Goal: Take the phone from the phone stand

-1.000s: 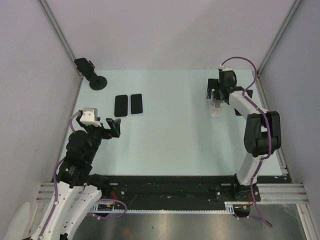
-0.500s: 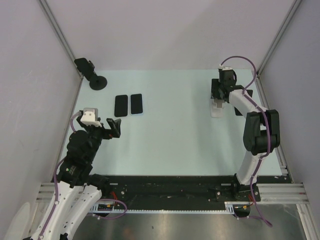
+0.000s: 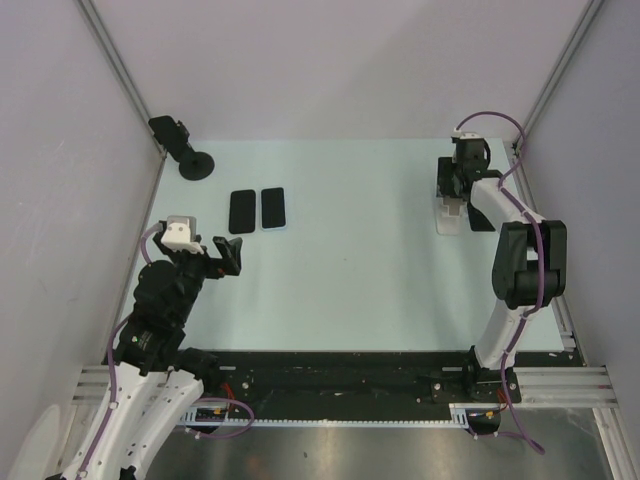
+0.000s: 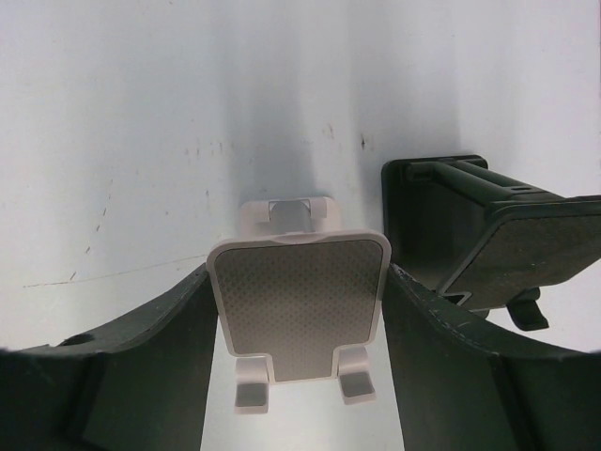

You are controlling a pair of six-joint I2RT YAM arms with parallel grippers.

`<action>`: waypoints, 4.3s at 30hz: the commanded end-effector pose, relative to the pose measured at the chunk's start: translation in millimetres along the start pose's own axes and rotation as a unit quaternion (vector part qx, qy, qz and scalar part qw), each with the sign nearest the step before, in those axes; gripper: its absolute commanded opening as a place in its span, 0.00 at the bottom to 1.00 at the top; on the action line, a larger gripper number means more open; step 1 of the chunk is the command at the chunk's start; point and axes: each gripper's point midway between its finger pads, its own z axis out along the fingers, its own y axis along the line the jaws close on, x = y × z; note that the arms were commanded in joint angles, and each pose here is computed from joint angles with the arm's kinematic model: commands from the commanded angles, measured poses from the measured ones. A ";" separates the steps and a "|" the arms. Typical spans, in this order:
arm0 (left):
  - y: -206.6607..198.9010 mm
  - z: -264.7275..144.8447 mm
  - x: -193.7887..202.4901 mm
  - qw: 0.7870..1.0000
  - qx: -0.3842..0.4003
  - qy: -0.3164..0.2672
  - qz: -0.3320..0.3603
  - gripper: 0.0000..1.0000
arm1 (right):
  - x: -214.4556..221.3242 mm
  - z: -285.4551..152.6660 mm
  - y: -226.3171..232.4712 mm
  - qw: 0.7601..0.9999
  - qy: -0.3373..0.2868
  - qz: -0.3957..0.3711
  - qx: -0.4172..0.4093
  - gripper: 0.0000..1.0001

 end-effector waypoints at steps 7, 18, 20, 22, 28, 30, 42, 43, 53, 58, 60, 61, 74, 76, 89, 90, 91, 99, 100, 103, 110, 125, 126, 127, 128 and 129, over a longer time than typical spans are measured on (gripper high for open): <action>1.8 2.0 -4.6 1.000 -0.002 -0.012 0.016 1.00 | -45.9 -13.3 -21.3 0.998 -0.067 0.005 0.011 0.32; 0.9 1.9 -6.0 1.000 0.001 -0.014 0.017 1.00 | -54.1 -5.3 -22.0 0.996 -0.086 0.010 0.010 0.32; 0.7 2.3 -4.5 1.000 0.001 -0.012 0.017 1.00 | -53.3 -3.1 -19.5 0.996 -0.085 0.009 0.007 0.32; 1.2 1.9 -4.2 1.000 0.000 -0.011 0.017 1.00 | -51.0 -0.1 -19.7 0.997 -0.082 0.011 0.006 0.32; 0.4 1.6 -4.4 1.000 0.003 -0.012 0.018 1.00 | -39.1 5.4 -21.9 0.998 -0.062 0.006 0.014 0.34; 0.1 1.6 -4.3 1.000 0.003 -0.012 0.018 1.00 | -35.1 8.5 -21.1 0.998 -0.056 0.005 0.015 0.35; -0.1 2.0 -3.3 1.000 0.004 -0.010 0.018 1.00 | -30.3 10.6 -19.0 0.999 -0.048 0.012 0.011 0.70; 0.3 2.1 -3.7 1.000 0.003 -0.011 0.018 1.00 | -33.1 7.3 -18.4 0.999 -0.051 0.013 0.010 0.73; 0.1 1.5 -2.8 1.000 0.004 -0.011 0.018 1.00 | -86.8 -59.1 -10.6 0.990 -0.134 0.029 -0.021 0.96; 0.3 1.6 -2.2 1.000 0.003 -0.010 0.016 1.00 | -119.7 -126.4 2.4 0.978 -0.196 0.046 -0.058 1.00; 1.0 1.9 -2.0 1.000 0.001 -0.010 0.016 1.00 | -124.4 -158.3 4.6 0.973 -0.210 0.065 -0.075 1.00; 1.5 2.4 -1.0 1.000 -0.001 -0.008 0.014 1.00 | -124.0 -168.4 6.6 0.971 -0.211 0.074 -0.085 1.00; 18.5 23.1 -22.4 0.997 -0.073 0.008 -0.032 1.00 | -45.8 -294.5 5.9 0.938 -0.279 0.142 -0.149 1.00; 24.5 33.8 -23.4 0.995 -0.094 0.020 -0.038 1.00 | -29.6 -298.5 18.8 0.934 -0.281 0.141 -0.169 1.00; 91.3 124.9 -72.0 0.976 -0.192 0.012 -0.098 1.00 | 48.8 -290.8 64.7 0.908 -0.284 0.129 -0.280 1.00; 93.1 131.5 -74.9 0.977 -0.185 0.008 -0.101 1.00 | 51.0 -291.2 68.7 0.906 -0.280 0.126 -0.291 1.00; 100.0 143.5 -68.6 0.976 -0.190 0.015 -0.103 1.00 | 52.6 -289.9 72.4 0.905 -0.276 0.126 -0.299 1.00; 176.5 203.7 -94.1 0.968 -0.169 -0.087 -0.166 1.00 | 60.1 -293.1 87.9 0.899 -0.265 0.106 -0.332 1.00; 184.3 216.3 -83.8 0.969 -0.158 -0.079 -0.170 1.00 | 60.4 -293.6 89.0 0.899 -0.264 0.105 -0.333 1.00; 206.7 241.7 -90.7 0.980 -0.149 -0.078 -0.103 1.00 | 64.6 -292.5 97.9 0.897 -0.255 0.091 -0.349 1.00; 234.6 289.2 -100.1 0.990 -0.116 -0.074 -0.013 1.00 | 74.2 -286.5 114.8 0.894 -0.229 0.066 -0.381 1.00; 286.1 338.0 -83.4 0.991 -0.113 -0.074 -0.021 1.00 | 83.1 -285.0 139.1 0.874 -0.205 0.021 -0.441 1.00; 288.4 340.7 -78.2 0.991 -0.111 -0.071 -0.027 1.00 | 83.1 -285.5 139.8 0.873 -0.205 0.018 -0.443 1.00; 287.8 342.1 -78.7 0.992 -0.103 -0.071 -0.027 1.00 | 83.6 -287.1 140.6 0.870 -0.205 0.016 -0.447 1.00; 289.2 345.2 -71.8 0.992 -0.100 -0.066 -0.031 1.00 | 84.4 -286.9 141.2 0.870 -0.204 0.015 -0.449 1.00; 289.4 346.0 -69.5 0.993 -0.095 -0.065 -0.036 1.00 | 84.6 -287.1 142.0 0.869 -0.204 0.013 -0.452 1.00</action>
